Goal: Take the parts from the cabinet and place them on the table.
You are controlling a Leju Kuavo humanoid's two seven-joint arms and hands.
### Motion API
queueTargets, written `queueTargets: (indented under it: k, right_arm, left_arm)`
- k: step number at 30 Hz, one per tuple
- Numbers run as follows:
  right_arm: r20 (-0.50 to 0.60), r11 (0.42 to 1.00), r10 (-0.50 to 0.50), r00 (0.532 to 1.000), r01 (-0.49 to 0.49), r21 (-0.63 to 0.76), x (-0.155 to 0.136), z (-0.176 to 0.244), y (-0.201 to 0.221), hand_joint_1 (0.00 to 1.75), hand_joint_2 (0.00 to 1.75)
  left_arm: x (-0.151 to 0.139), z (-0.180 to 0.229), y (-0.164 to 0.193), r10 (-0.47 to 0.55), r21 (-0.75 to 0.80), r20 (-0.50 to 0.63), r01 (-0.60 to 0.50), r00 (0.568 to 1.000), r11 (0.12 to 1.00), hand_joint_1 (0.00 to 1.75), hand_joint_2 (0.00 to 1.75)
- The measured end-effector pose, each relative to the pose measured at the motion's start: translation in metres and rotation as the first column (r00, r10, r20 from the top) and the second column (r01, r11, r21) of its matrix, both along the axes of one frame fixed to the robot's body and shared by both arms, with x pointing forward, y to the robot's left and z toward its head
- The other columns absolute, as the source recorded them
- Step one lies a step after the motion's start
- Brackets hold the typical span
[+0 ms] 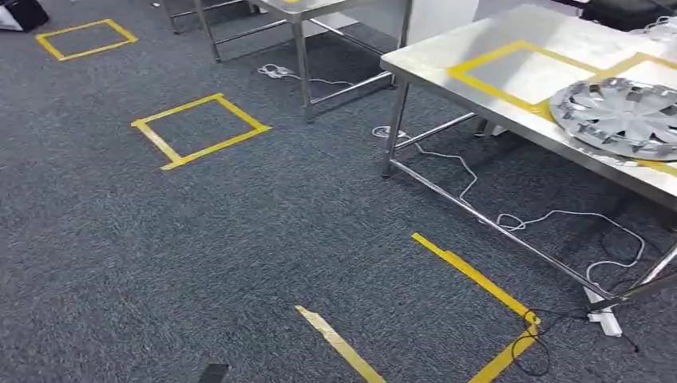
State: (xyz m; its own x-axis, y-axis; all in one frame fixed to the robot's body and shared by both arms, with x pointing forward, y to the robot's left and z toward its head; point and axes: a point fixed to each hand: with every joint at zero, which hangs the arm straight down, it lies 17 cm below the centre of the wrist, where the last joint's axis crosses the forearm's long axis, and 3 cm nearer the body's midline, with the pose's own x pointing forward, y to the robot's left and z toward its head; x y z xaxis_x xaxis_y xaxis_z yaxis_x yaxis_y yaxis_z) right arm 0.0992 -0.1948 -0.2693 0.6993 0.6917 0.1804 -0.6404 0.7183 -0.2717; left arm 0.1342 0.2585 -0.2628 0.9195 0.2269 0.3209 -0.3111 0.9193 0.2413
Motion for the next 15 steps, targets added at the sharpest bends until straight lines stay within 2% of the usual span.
queueTargets:
  k: [3,5,12,13,15]
  right_arm:
    - [-0.033,0.992,0.128,0.991,-0.128,0.001,-0.005,-0.001,0.004,0.00,0.00]
    - [-0.038,0.986,0.163,0.986,-0.164,-0.011,-0.006,-0.001,0.002,0.00,0.00]
    - [-0.038,0.982,0.187,0.982,-0.188,-0.022,-0.011,-0.003,-0.005,0.00,0.00]
    - [-0.036,0.988,0.150,0.988,-0.151,-0.032,-0.012,-0.003,-0.008,0.00,0.00]
    - [-0.011,0.999,-0.002,1.000,0.002,-0.040,-0.008,-0.002,-0.013,0.00,0.00]
  left_arm:
    - [0.072,0.018,0.026,0.066,0.006,0.075,-0.066,0.995,0.998,0.00,0.00]
    - [0.095,0.026,0.037,0.083,0.006,0.111,-0.084,0.990,0.996,0.00,0.00]
    - [0.105,0.029,0.050,0.078,-0.009,0.160,-0.078,0.984,0.997,0.00,0.00]
    - [0.102,0.027,0.041,0.043,-0.007,0.149,-0.043,0.988,0.999,0.00,0.00]
    - [0.082,0.021,0.016,-0.101,0.014,0.135,0.100,0.986,0.995,0.00,0.00]
